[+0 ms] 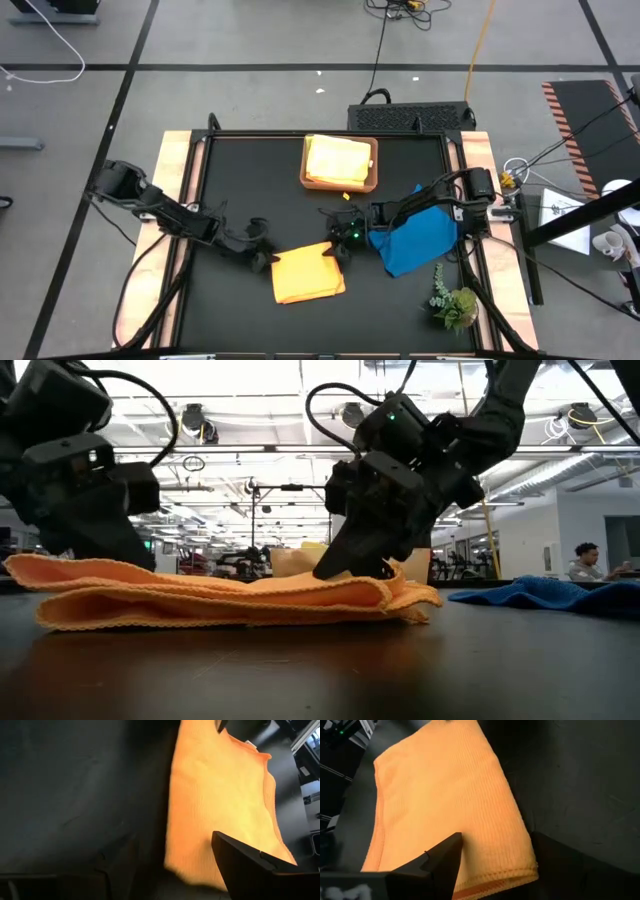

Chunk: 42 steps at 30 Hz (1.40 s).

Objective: Fold microfiber towels
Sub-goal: Put the orange microfiber cloth into the orange bin

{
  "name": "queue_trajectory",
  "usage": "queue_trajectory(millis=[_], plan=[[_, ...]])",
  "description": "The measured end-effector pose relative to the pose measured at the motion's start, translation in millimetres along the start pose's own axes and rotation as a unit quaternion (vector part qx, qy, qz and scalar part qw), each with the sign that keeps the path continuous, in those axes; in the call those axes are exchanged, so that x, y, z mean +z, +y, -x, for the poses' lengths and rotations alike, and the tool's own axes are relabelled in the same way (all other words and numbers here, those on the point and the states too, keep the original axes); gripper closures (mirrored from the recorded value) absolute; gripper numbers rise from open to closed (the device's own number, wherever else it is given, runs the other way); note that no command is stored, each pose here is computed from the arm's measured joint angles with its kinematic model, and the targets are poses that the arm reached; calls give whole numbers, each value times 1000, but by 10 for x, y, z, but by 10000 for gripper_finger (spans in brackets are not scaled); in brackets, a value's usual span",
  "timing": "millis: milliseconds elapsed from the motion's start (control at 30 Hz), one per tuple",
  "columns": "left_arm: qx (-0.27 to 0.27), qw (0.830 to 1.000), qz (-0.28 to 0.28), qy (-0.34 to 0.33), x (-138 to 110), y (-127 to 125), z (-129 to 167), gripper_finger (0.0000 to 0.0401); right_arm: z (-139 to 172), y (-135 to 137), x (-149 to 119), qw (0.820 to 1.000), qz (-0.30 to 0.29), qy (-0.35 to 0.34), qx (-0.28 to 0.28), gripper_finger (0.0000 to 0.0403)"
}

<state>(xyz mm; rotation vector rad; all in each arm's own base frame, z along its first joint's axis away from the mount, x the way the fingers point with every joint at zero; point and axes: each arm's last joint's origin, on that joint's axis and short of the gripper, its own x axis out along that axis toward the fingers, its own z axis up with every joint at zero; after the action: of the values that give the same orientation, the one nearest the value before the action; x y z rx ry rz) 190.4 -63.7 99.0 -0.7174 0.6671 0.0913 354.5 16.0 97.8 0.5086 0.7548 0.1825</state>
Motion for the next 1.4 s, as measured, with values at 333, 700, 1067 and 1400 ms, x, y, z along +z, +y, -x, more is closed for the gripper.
queue_trajectory(millis=[333, 700, 1067, 1400], plan=[[-7, 998, -41, 57, -1, -109, -325, 166, 3, -10, -9, 1000, 15, 2, -10, 264], [-45, 987, -128, 81, 103, -159, -308, 386, 87, 62, 27, 999, 45, 5, -4, 394], [69, 941, -331, -21, 1170, -436, 55, 396, 872, 488, 340, 983, 116, -65, -127, 401], [177, 891, -409, -86, 2185, -228, 260, 397, 1499, 371, 544, 949, 125, -130, -260, 402]])
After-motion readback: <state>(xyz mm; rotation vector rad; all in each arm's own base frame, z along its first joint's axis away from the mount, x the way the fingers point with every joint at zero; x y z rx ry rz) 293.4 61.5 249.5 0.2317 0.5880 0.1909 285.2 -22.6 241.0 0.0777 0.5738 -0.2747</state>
